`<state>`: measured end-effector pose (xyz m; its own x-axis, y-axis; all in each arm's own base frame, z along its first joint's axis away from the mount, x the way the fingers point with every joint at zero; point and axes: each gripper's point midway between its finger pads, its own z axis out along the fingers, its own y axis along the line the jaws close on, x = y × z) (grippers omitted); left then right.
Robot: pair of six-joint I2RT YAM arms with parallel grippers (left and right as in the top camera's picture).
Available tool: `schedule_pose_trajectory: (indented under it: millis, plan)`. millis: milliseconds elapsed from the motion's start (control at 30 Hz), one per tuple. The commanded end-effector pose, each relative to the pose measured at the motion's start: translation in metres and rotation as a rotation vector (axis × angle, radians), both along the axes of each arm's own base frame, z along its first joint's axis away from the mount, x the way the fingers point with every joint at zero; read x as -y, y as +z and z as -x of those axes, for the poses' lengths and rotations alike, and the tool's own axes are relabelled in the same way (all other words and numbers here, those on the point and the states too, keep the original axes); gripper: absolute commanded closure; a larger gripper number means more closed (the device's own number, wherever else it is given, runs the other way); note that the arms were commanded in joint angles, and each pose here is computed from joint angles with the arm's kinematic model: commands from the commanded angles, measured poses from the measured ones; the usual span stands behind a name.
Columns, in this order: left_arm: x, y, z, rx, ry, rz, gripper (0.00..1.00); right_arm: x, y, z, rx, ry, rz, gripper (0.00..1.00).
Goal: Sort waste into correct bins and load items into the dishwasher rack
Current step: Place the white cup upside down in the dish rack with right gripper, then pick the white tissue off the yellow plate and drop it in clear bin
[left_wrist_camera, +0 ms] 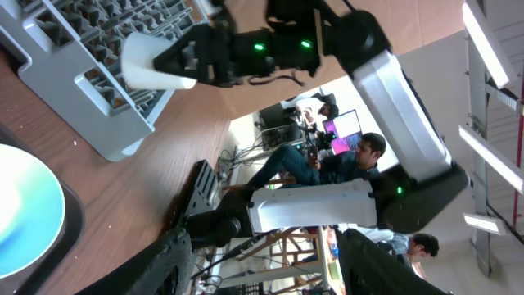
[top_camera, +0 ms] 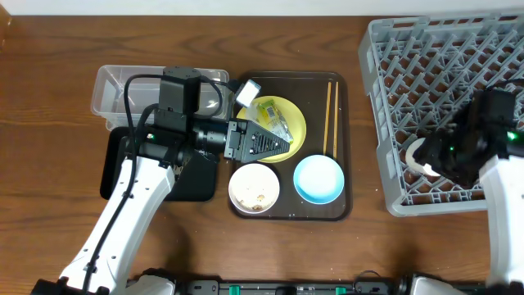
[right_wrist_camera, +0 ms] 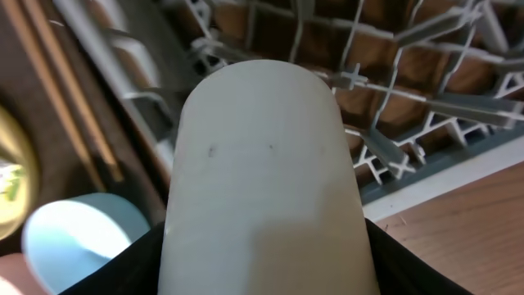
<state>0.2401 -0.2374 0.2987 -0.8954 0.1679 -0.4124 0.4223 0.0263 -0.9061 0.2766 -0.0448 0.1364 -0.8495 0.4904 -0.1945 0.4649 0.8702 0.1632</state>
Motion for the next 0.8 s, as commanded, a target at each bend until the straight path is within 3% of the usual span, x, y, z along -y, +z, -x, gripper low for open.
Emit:
schedule_pose_trajectory:
  millis: [0, 33, 167, 233, 300, 367, 400, 500, 767]
  plan:
    - [0.000, 0.007, 0.000, 0.034, -0.001, 0.007, 0.39, 0.002, -0.009, -0.009, -0.019, -0.032, -0.009, 0.50]
    - [0.000, 0.007, 0.000, 0.034, 0.000, 0.007, 0.39, 0.001, -0.012, -0.012, -0.019, -0.038, -0.018, 0.47]
    - [0.000, 0.007, 0.000, 0.034, 0.000, 0.007, 0.39, -0.002, -0.016, -0.016, -0.023, -0.039, -0.047, 0.18]
    - [0.000, 0.007, -0.001, 0.035, 0.003, 0.004, 0.39, -0.006, -0.010, -0.018, -0.008, -0.033, -0.071, 0.09]
    - [0.001, 0.003, -0.004, 0.040, 0.025, -0.016, 0.35, -0.014, 0.002, -0.018, 0.011, -0.020, -0.112, 0.07]
    - [0.001, 0.006, -0.004, 0.071, 0.016, -0.004, 0.08, -0.024, 0.018, -0.021, 0.054, 0.023, -0.155, 0.05]
    - [0.001, 0.010, -0.004, 0.099, 0.003, 0.015, 0.06, -0.028, 0.028, -0.023, 0.081, 0.048, -0.172, 0.04]
    - [0.000, 0.014, -0.009, 0.150, 0.014, 0.025, 0.06, -0.044, 0.061, -0.027, 0.198, 0.138, -0.222, 0.04]
    - [-0.010, -0.026, -0.067, 0.088, 0.366, -0.231, 0.09, -0.056, 0.121, -0.019, 0.443, 0.226, -0.199, 0.01]
